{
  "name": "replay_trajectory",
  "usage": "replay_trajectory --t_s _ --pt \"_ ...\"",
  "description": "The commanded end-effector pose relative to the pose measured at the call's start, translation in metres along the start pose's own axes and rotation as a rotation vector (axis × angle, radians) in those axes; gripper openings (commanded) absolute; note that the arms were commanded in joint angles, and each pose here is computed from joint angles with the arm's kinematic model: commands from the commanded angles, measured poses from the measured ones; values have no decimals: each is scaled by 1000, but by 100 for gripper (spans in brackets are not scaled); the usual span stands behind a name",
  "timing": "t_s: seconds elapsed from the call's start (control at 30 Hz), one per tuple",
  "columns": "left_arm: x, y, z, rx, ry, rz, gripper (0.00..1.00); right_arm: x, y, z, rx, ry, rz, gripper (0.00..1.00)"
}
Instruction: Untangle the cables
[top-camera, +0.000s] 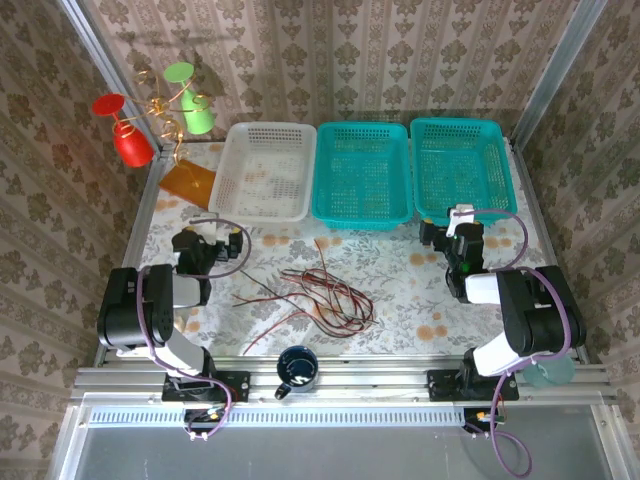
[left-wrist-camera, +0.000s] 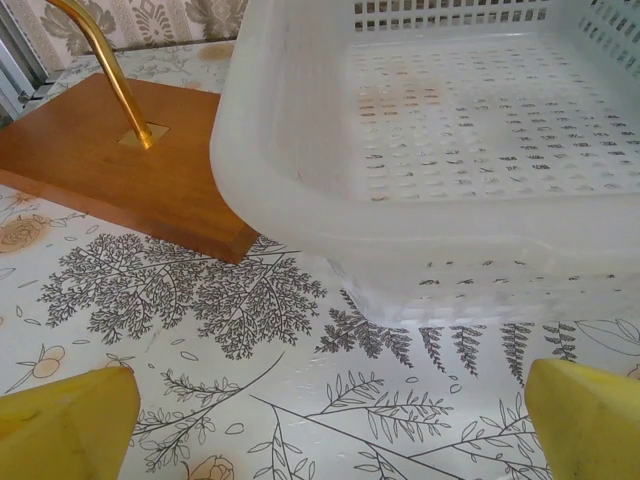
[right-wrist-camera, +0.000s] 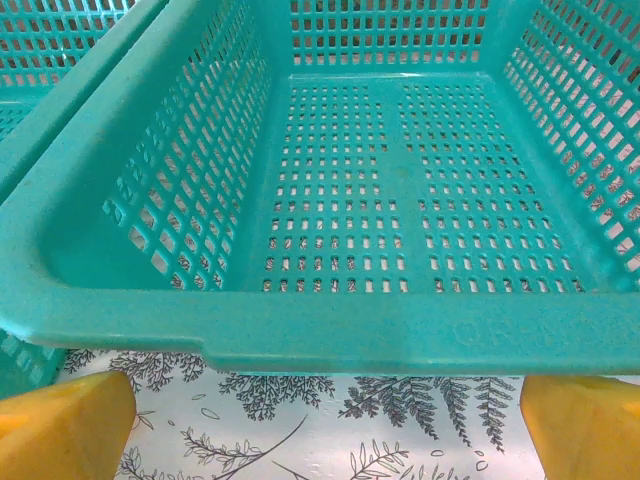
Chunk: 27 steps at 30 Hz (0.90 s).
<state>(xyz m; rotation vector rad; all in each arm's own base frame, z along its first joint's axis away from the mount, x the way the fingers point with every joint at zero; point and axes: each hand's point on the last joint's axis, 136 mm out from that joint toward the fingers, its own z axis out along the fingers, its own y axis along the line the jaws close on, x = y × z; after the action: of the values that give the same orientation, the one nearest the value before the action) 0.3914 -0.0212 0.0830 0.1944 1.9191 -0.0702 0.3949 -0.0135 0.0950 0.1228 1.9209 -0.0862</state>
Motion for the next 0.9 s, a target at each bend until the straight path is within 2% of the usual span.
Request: replay_trajectory --t_s 0.0,0.87 --pt "-15 1 0 -8 -38 30 100 -4 3 2 -10 -9 -10 100" --pt "-14 13 1 -67 -26 5 100 -5 3 1 -12 -13 -9 100"
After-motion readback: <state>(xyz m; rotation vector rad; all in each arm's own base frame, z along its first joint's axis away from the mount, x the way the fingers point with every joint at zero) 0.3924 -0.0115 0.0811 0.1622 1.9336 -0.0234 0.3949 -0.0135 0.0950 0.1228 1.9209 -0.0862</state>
